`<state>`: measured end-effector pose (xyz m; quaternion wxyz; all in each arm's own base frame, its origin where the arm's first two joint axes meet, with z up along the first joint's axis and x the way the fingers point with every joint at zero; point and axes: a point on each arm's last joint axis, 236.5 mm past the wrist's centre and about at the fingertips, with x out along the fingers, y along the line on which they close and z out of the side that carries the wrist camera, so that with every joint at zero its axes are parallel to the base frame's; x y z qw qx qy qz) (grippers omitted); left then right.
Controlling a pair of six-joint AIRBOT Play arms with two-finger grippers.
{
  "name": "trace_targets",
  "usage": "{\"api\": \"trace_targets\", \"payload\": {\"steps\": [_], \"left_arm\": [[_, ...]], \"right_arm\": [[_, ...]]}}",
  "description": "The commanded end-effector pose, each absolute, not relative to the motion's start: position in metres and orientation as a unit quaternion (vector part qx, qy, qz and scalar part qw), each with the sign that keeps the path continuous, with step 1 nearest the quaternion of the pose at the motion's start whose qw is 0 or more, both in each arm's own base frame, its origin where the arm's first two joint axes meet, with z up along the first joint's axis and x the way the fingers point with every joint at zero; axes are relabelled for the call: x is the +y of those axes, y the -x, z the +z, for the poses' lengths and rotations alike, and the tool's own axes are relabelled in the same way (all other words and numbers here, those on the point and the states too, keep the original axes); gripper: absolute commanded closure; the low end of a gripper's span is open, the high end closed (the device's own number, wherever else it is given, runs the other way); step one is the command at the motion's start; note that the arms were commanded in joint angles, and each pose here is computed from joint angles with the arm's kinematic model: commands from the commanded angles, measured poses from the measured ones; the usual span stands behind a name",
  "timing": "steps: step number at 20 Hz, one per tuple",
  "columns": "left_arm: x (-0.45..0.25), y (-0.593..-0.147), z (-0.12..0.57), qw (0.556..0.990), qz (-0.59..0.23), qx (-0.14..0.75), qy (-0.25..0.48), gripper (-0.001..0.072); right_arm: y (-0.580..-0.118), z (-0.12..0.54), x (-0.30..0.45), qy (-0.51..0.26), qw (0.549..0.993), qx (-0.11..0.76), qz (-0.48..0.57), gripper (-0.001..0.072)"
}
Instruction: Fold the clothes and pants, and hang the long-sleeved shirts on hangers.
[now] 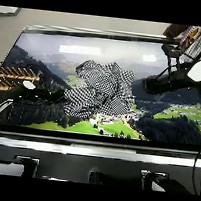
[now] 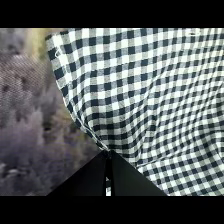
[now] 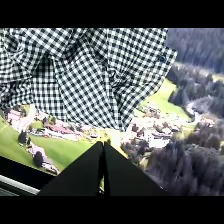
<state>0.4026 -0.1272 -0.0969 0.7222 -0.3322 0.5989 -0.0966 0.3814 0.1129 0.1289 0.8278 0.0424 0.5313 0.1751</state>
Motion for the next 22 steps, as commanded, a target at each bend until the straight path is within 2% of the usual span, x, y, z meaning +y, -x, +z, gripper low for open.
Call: {"api": "trace_targets", "payload": {"steps": [1, 2, 3, 4, 5, 6, 7, 9, 10, 13, 16, 19, 21, 22], "left_arm": [[-0.128, -0.403, -0.097, 0.722, -0.096, 0.598, 0.334, 0.0688], [-0.128, -0.403, -0.097, 0.722, -0.096, 0.598, 0.334, 0.0688], [-0.128, -0.403, -0.097, 0.722, -0.096, 0.598, 0.334, 0.0688], [-0.128, -0.403, -0.097, 0.722, -0.096, 0.598, 0.334, 0.0688], [-0.128, -0.403, -0.097, 0.722, -0.096, 0.598, 0.334, 0.0688], [-0.127, -0.404, -0.097, 0.723, -0.096, 0.597, 0.334, 0.0688], [-0.127, -0.404, -0.097, 0.723, -0.096, 0.597, 0.334, 0.0688], [-0.128, -0.404, -0.097, 0.723, -0.096, 0.597, 0.334, 0.0688], [-0.127, -0.404, -0.097, 0.723, -0.096, 0.597, 0.334, 0.0688], [-0.127, -0.404, -0.097, 0.723, -0.095, 0.597, 0.334, 0.0688], [-0.127, -0.404, -0.097, 0.723, -0.096, 0.597, 0.334, 0.0688], [-0.127, -0.404, -0.097, 0.723, -0.096, 0.597, 0.334, 0.0688], [-0.127, -0.404, -0.097, 0.723, -0.096, 0.597, 0.334, 0.0688], [-0.127, -0.404, -0.097, 0.723, -0.096, 0.597, 0.334, 0.0688]], "right_arm": [[-0.384, 0.132, 0.116, -0.089, 0.828, 0.532, 0.154, 0.0587], [-0.380, 0.129, 0.113, -0.087, 0.824, 0.541, 0.146, 0.0464], [-0.378, 0.122, 0.101, -0.063, 0.823, 0.550, 0.130, 0.0085], [-0.380, 0.110, 0.078, -0.025, 0.825, 0.557, 0.098, 0.0034], [-0.385, 0.097, 0.054, -0.010, 0.829, 0.556, 0.060, 0.0032], [-0.392, 0.081, 0.038, -0.047, 0.832, 0.553, 0.032, 0.0017], [-0.397, 0.058, 0.031, -0.137, 0.826, 0.547, 0.008, 0.0016], [-0.397, 0.016, 0.049, -0.335, 0.768, 0.545, 0.030, 0.0016], [-0.394, 0.002, 0.065, -0.387, 0.740, 0.545, 0.067, 0.0016], [-0.372, -0.049, 0.094, -0.406, 0.693, 0.585, 0.108, 0.0017], [-0.376, -0.070, 0.123, -0.387, 0.697, 0.591, 0.123, 0.0018], [-0.388, -0.076, 0.150, -0.403, 0.697, 0.578, 0.133, 0.0022], [-0.385, -0.080, 0.162, -0.407, 0.688, 0.585, 0.141, 0.0062], [-0.384, -0.083, 0.164, -0.405, 0.686, 0.587, 0.141, 0.0130]]}}
